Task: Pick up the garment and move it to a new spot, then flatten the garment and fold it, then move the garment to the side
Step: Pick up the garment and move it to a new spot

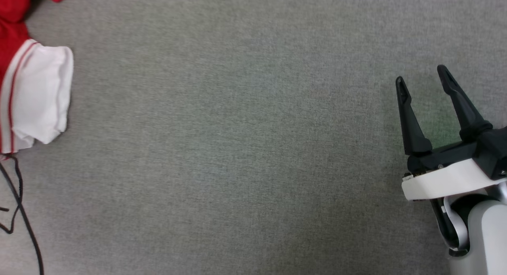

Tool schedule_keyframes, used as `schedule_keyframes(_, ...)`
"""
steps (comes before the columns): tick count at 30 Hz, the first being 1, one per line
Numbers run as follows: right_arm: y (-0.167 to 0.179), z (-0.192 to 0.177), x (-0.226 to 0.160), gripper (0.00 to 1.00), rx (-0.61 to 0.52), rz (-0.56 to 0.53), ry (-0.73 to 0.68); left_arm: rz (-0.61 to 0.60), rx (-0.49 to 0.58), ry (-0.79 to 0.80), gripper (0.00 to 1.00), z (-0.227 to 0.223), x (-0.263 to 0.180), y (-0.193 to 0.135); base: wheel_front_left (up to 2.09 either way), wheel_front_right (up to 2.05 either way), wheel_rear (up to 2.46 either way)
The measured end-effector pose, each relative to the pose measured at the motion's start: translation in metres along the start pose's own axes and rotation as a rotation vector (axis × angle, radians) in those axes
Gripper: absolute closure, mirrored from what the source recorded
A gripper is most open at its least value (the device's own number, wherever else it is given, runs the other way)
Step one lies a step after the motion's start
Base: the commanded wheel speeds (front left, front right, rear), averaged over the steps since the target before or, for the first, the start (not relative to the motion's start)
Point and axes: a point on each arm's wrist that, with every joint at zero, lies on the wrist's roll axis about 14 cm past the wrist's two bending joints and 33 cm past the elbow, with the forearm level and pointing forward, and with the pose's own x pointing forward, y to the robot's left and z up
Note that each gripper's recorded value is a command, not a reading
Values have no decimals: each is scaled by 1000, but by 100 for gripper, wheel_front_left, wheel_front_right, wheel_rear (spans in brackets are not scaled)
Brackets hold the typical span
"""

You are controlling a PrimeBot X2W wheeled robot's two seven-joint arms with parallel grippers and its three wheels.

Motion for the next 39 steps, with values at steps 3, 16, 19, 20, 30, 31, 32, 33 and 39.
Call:
schedule_keyframes(3, -6, -11, 2, 0, 2, -8, 20, 25, -20, 95, 0, -21, 13, 4, 0, 0, 0)
schedule_keyframes(16, -15, -28, 6, 0, -7, -20, 50, 65, -93, 275, 100, -60, 24, 4, 0, 0, 0)
schedule_keyframes(19, -13, -19, 6, 0, -11, -14, 34, 79, -77, 239, 100, -55, 16, 7, 0, 0, 0)
schedule_keyframes(20, -12, -16, 5, 0, -12, -13, 30, 81, -75, 224, 100, -52, 13, 8, 0, 0, 0)
schedule_keyframes(30, 0, 27, -9, 0, -5, -13, -55, 79, -54, -192, 100, 41, -36, 16, 0, 0, 0)
schedule_keyframes(31, 1, 31, -12, 0, -4, -14, -64, 79, -50, -237, 100, 50, -43, 16, 0, 0, 0)
schedule_keyframes(32, 3, 35, -15, 0, -2, -16, -71, 76, -49, -285, 100, 59, -50, 15, 0, 0, 0)
schedule_keyframes(33, 3, 40, -17, 0, -3, -18, -80, 72, -47, -326, 100, 66, -57, 14, 0, 0, 0)
schedule_keyframes(39, 7, 64, -35, 0, -2, -35, -120, 40, -44, -530, 100, 96, -96, 4, 0, 0, 0)
